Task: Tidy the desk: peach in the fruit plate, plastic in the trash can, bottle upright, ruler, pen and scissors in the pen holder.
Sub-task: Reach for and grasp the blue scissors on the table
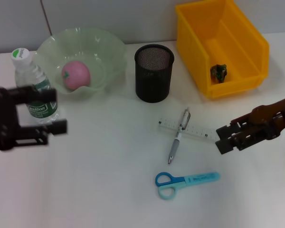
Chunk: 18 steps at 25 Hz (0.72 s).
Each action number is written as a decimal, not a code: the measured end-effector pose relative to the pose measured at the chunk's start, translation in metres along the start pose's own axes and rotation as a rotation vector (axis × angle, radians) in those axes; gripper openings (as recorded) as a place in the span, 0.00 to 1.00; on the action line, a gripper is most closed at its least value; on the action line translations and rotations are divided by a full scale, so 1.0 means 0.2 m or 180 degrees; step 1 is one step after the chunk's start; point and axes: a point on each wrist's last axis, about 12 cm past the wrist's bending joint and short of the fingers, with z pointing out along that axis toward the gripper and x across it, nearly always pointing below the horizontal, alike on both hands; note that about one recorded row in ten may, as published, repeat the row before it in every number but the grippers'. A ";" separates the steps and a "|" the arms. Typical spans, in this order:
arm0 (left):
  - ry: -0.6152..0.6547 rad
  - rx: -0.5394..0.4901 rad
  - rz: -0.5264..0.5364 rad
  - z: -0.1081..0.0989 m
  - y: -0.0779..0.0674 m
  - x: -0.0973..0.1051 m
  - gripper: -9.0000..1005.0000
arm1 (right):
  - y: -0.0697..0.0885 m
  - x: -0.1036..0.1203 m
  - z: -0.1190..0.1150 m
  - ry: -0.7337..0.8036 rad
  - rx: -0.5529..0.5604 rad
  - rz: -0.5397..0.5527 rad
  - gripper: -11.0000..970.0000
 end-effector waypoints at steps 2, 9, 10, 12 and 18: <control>-0.0035 0.0125 -0.0083 0.06 0.00 0.07 0.80 | 0.01 -0.06 0.03 0.0210 0.0013 -0.0123 0.77; -0.0027 0.0156 -0.0146 0.10 0.00 0.15 0.80 | 0.06 -0.16 0.11 0.0601 0.0068 -0.0574 0.77; -0.0010 0.0120 -0.0126 0.08 0.00 0.16 0.80 | 0.08 -0.19 0.13 0.0751 0.0131 -0.0783 0.77; -0.0009 0.0114 -0.0126 0.08 0.00 0.16 0.80 | 0.11 -0.23 0.17 0.0954 0.0205 -0.1020 0.76; -0.0026 0.0037 -0.0094 0.07 0.00 0.19 0.80 | 0.14 -0.32 0.28 0.1372 0.0317 -0.1456 0.75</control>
